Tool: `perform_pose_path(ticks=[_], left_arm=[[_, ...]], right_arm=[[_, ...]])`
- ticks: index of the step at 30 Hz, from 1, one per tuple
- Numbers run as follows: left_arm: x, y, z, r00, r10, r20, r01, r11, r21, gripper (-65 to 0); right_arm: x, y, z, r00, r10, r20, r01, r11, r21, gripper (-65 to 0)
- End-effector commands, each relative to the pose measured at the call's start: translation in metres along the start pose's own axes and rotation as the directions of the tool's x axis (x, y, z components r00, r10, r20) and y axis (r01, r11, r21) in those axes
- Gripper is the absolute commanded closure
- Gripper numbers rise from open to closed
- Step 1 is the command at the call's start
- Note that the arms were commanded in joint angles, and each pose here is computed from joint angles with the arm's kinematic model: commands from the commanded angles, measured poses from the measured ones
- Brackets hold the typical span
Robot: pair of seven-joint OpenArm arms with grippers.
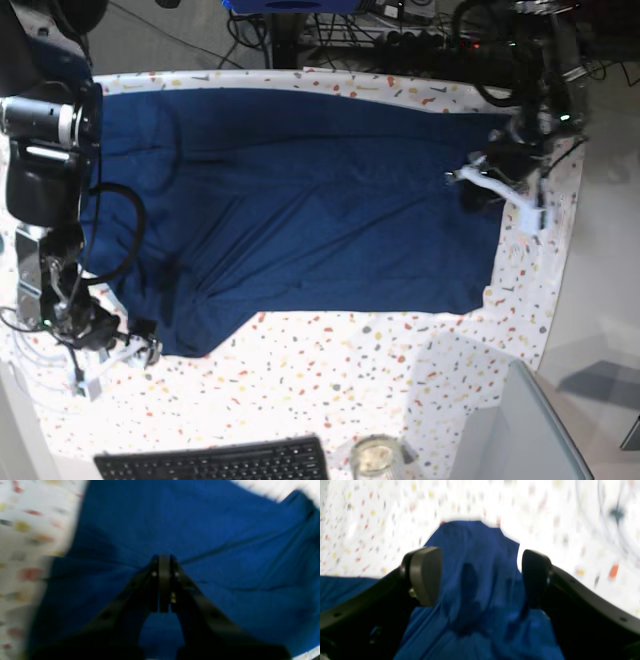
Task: Layout the t-shirt on the table in an organized manner, then fold the t-shirt properly
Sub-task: 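Release the corner and pull the right gripper back across the shirt, then grasp the shirt edges with both grippers at opposite corners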
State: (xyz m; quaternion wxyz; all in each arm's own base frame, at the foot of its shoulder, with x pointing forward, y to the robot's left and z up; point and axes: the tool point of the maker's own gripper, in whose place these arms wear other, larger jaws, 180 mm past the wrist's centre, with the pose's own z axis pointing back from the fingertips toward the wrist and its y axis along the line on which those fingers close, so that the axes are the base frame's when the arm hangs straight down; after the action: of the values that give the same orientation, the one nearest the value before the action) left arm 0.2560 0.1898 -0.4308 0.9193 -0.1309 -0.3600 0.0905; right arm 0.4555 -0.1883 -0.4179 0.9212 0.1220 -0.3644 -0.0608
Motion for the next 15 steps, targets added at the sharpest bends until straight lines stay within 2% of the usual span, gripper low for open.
perform_pose_path(ticks=[1,3,5,7,11,15], left_arm=[[0.004,-0.009,-0.005,1.0,-0.021,0.017,0.021,1.0,-0.005,0.0],[-0.01,-0.012,-0.014,0.997,-0.066,-0.028,0.067,0.997,0.037,0.0],[-0.017,-0.012,-0.016,0.994,-0.093,-0.05,0.096,0.993,0.062,0.0],[-0.017,-0.01,-0.015,0.993,-0.112,-0.027,0.114,0.991,0.076,0.0],[-0.025,0.001,-0.011,0.992,-0.128,0.005,0.127,0.987,0.093,0.0],[-0.037,0.011,-0.012,0.993,-0.118,-0.027,0.12,0.987,0.105,0.0]], right_arm=[[0.024,0.003,-0.001,0.999,0.013,0.052,-0.013,1.0,0.005,-46.7],[0.01,0.003,-0.013,1.0,0.011,0.026,-0.011,1.0,0.003,-46.7],[0.004,0.001,-0.019,0.999,0.004,0.038,-0.003,1.0,-0.002,-46.7],[0.005,-0.002,-0.02,0.996,-0.002,0.085,0.002,1.0,-0.009,-46.7],[-0.004,-0.016,-0.02,0.995,-0.022,0.095,0.029,0.997,-0.077,-46.7],[-0.005,-0.017,-0.02,0.995,-0.024,0.095,0.032,0.996,-0.083,-46.7]])
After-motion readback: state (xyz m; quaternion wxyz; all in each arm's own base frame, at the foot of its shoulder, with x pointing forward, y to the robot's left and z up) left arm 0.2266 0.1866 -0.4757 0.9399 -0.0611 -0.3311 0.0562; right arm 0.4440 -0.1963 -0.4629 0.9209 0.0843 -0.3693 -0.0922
